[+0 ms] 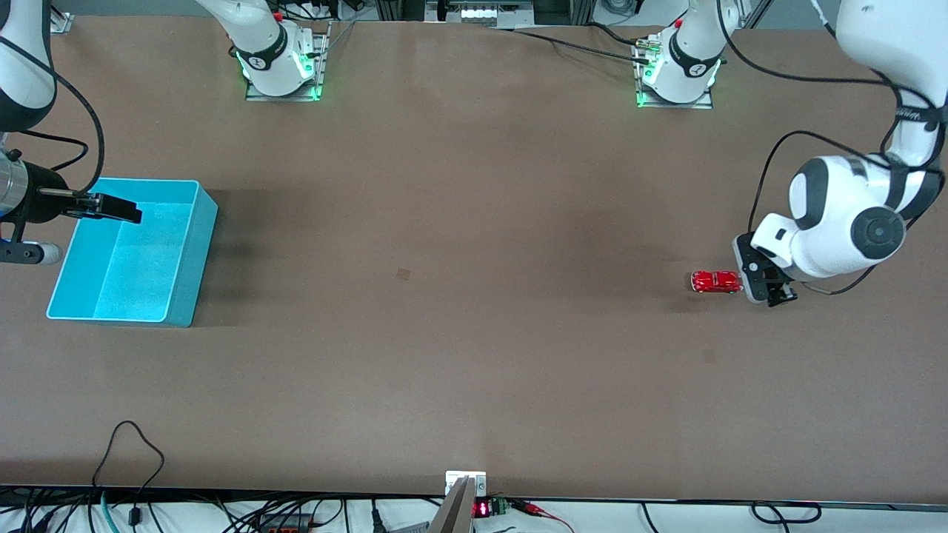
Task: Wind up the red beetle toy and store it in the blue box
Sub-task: 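Lower the left gripper and grasp the red toy car, then pull the car back along the table with the left gripper, then release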
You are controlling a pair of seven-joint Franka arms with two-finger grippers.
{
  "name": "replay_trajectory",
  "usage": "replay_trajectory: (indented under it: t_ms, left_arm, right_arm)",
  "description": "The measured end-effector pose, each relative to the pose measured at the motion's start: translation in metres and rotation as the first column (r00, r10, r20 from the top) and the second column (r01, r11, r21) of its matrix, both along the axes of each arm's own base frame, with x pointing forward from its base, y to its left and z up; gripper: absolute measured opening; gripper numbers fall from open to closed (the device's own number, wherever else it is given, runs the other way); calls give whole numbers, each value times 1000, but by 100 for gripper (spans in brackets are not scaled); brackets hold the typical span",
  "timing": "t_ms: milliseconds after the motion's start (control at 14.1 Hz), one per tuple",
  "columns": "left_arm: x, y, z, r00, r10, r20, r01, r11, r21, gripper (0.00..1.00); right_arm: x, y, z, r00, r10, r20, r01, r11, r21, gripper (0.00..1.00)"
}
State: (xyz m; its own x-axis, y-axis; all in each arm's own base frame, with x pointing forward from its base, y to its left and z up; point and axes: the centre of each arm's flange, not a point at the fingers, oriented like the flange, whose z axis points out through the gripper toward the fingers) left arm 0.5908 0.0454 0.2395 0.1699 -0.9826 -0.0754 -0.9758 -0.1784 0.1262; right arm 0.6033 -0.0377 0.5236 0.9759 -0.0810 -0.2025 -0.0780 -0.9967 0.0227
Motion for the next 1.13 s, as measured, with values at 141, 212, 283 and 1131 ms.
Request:
replay_trajectory:
  t_ms: [141,212,283,1131]
  left_arm:
    - [-5,-4,-24,998,-48,33,49,999,-10,100]
    - [-10,-7,-31,997,-65,41,66,998,-13,100]
    - [-14,-10,-35,996,-81,43,82,996,-16,100]
    - [-20,-24,-43,987,-144,69,146,989,-26,40]
  right_arm:
    - [0,0,0,1000,0,-1,0,1000,0,100]
    - [0,0,0,1000,0,-1,0,1000,0,100]
    - [0,0,0,1000,0,-1,0,1000,0,100]
    - [-1,2,-1,1000,3,-8,-3,1000,1,100]
